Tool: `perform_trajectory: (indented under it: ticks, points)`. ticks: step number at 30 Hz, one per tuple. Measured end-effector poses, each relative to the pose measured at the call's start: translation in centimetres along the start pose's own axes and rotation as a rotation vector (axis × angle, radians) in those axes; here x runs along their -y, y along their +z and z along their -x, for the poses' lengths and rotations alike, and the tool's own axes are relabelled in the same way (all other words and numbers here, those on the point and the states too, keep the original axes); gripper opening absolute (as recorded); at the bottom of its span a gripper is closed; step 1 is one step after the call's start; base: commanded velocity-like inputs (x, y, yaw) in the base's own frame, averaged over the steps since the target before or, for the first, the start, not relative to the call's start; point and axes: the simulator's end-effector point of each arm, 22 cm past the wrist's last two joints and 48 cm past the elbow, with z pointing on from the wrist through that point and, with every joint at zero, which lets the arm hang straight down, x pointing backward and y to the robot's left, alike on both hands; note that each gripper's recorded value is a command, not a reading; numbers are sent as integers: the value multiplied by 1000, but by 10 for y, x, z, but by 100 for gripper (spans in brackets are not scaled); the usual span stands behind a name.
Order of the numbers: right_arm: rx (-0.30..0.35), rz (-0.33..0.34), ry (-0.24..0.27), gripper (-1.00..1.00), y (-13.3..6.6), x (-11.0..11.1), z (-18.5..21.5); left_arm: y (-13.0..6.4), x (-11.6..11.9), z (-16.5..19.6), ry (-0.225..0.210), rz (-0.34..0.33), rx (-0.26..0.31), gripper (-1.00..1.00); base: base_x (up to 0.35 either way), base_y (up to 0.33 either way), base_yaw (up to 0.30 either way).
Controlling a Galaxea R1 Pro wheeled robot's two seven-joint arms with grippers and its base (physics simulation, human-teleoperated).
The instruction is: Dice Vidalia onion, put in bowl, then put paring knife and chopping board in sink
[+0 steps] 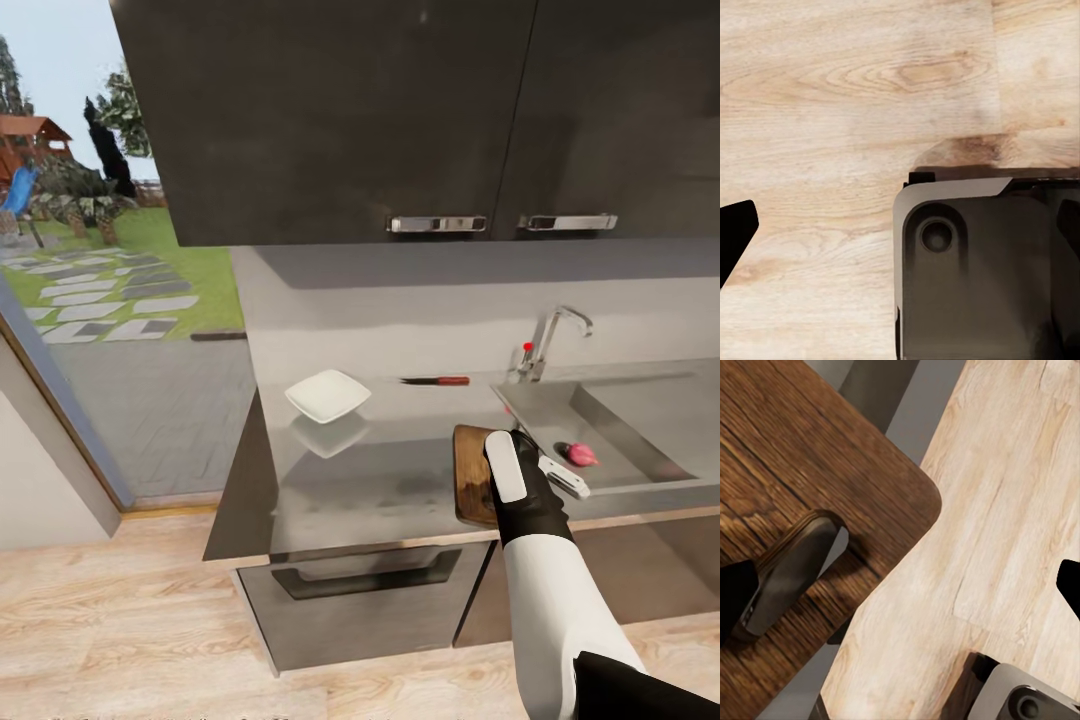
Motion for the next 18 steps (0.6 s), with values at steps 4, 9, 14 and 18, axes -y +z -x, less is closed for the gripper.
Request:
perform_trajectory:
  ticks: [4,9,14,18]
  points:
    - [-2,-4,-2,100,2,0,-1,0,0,-2,0,0,-5,100,0,0,0]
    - [-5,-8,-6,100,5,0,-3,0,0,-2,0,0,-2,100,0,0,0]
    - [-8,-13,-10,100,8,0,-6,0,0,-7,0,-1,-5,100,0,0,0]
    - [-10,-17,-12,100,11,-1,-7,0,0,-10,1,-1,-11,100,0,0,0]
